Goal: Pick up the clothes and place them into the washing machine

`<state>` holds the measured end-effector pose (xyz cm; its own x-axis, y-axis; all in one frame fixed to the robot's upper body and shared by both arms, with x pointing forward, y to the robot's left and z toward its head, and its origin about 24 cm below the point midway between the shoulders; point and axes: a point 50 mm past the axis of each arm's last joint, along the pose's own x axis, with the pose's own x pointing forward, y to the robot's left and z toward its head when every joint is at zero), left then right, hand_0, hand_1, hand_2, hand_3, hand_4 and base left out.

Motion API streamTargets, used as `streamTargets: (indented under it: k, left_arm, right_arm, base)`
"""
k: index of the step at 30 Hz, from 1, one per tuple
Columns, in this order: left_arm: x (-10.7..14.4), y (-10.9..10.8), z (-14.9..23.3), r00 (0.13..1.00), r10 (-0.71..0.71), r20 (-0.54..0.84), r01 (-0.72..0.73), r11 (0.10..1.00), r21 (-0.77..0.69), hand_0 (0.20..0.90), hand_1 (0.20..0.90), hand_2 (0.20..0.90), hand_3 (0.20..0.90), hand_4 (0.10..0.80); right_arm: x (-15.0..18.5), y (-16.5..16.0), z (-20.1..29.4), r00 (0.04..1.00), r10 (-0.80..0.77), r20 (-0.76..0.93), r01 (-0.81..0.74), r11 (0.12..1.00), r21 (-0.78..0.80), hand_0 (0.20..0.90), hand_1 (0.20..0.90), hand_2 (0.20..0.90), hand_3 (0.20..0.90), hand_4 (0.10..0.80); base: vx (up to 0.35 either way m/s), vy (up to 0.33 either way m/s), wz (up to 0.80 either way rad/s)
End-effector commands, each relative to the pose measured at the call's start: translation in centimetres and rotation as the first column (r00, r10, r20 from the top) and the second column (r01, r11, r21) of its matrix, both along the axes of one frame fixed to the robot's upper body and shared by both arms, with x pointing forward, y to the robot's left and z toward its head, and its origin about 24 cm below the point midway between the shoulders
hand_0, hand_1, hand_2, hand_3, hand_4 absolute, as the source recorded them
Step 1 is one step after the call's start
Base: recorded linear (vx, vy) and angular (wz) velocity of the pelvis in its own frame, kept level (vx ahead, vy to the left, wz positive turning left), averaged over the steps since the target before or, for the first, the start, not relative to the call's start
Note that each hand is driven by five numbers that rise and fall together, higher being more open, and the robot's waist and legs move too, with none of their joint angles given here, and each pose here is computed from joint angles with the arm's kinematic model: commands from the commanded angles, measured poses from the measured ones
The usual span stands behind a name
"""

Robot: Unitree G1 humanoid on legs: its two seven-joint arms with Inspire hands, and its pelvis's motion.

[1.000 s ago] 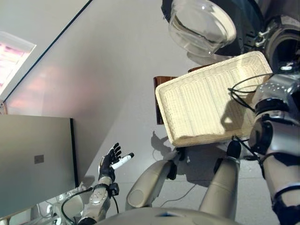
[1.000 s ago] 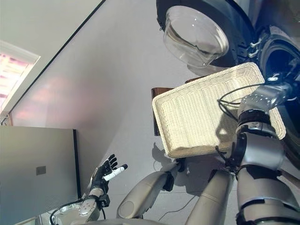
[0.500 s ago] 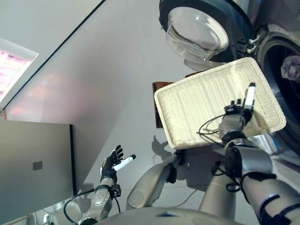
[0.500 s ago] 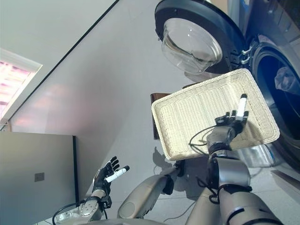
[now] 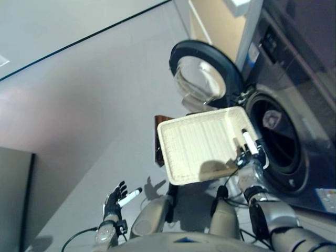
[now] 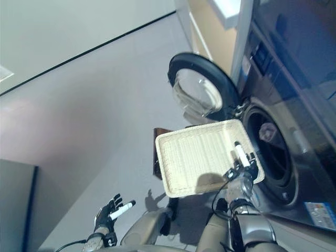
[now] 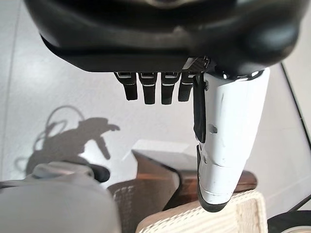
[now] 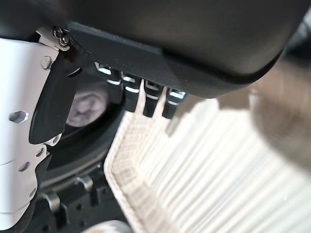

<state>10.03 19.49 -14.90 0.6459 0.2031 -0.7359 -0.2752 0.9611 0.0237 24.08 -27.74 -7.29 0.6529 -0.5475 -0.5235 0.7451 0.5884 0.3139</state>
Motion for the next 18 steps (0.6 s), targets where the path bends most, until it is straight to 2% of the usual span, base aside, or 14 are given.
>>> streamTargets:
  k: [1,2,3,4,5,7,9,12,13,15,17,18]
  left_arm:
    - [0.4,2.5,0.4,1.000,-0.007,0.013,0.006,0.996,0.087,0.900,0.900,0.900,0.900,0.800]
    - [-0.2,2.8,0.2,1.000,-0.024,-0.019,0.026,0.994,0.109,0.900,0.900,0.900,0.900,0.800]
    - [-0.2,2.8,0.2,0.999,-0.025,-0.021,0.027,0.994,0.110,0.900,0.900,0.900,0.900,0.800]
    - [-0.9,2.9,0.0,0.996,-0.064,-0.057,0.071,0.990,0.120,0.900,0.900,0.900,0.900,0.800]
    - [-1.5,3.1,-0.2,0.994,-0.070,-0.084,0.081,0.988,0.128,0.900,0.900,0.900,0.900,0.800]
    - [-2.4,3.2,-0.5,0.988,-0.091,-0.127,0.108,0.985,0.131,0.900,0.900,0.900,0.900,0.800]
    - [-3.5,3.3,-0.8,0.975,-0.127,-0.183,0.153,0.979,0.134,0.900,0.900,0.900,0.900,0.800]
    - [-4.7,3.3,-1.1,0.953,-0.172,-0.248,0.210,0.968,0.136,0.900,0.900,0.900,0.900,0.800]
    - [-4.7,3.3,-1.1,0.953,-0.172,-0.249,0.210,0.968,0.136,0.900,0.900,0.900,0.900,0.800]
    - [-5.2,2.9,-1.4,0.935,-0.208,-0.289,0.255,0.957,0.135,0.900,0.900,0.900,0.900,0.800]
    - [-5.5,2.7,-1.6,0.926,-0.213,-0.313,0.262,0.957,0.123,0.900,0.900,0.900,0.900,0.800]
    - [-5.5,2.7,-1.6,0.926,-0.213,-0.313,0.262,0.957,0.124,0.900,0.900,0.900,0.900,0.800]
  right_arm:
    - [-0.4,-0.1,0.1,0.990,0.138,-0.027,-0.141,0.983,-0.115,0.900,0.900,0.900,0.900,0.800]
    - [-2.1,0.0,-1.0,0.983,0.161,-0.084,-0.171,0.978,-0.120,0.900,0.900,0.900,0.900,0.800]
    - [-2.2,0.1,-1.1,0.983,0.161,-0.086,-0.171,0.978,-0.120,0.900,0.900,0.900,0.900,0.800]
    - [-4.6,0.0,-2.5,0.956,0.214,-0.200,-0.245,0.959,-0.141,0.900,0.900,0.900,0.900,0.800]
    - [-5.6,0.2,-3.2,0.948,0.224,-0.225,-0.256,0.959,-0.124,0.900,0.900,0.900,0.900,0.800]
    - [-7.6,0.5,-4.2,0.881,0.309,-0.359,-0.388,0.905,-0.173,0.900,0.900,0.900,0.900,0.800]
    - [-10.0,0.7,-5.4,0.817,0.347,-0.461,-0.456,0.878,-0.147,0.900,0.900,0.900,0.900,0.800]
    - [-12.7,1.1,-6.5,0.679,0.400,-0.615,-0.600,0.786,-0.150,0.900,0.900,0.900,0.900,0.800]
    - [-12.7,1.1,-6.5,0.679,0.400,-0.616,-0.600,0.786,-0.150,0.900,0.900,0.900,0.900,0.800]
    - [-15.3,1.5,-7.5,0.579,0.401,-0.709,-0.645,0.758,-0.098,0.900,0.900,0.900,0.900,0.800]
    - [-16.9,2.0,-8.1,0.530,0.398,-0.749,-0.650,0.757,-0.057,0.900,0.900,0.900,0.900,0.800]
    - [-16.9,2.0,-8.1,0.530,0.398,-0.749,-0.651,0.757,-0.057,0.900,0.900,0.900,0.900,0.800]
  base:
    - [0.069,-0.046,-0.04]
    - [0.068,-0.046,-0.06]
    - [0.098,-0.057,-0.04]
    - [0.063,-0.032,-0.01]
    - [0.087,-0.039,0.02]
    - [0.055,-0.021,0.03]
    - [0.013,-0.009,-0.02]
    - [-0.007,-0.003,0.01]
    - [0.000,0.000,0.00]
    - [-0.018,0.007,-0.01]
    - [-0.017,0.005,0.00]
    - [0.000,0.000,0.00]
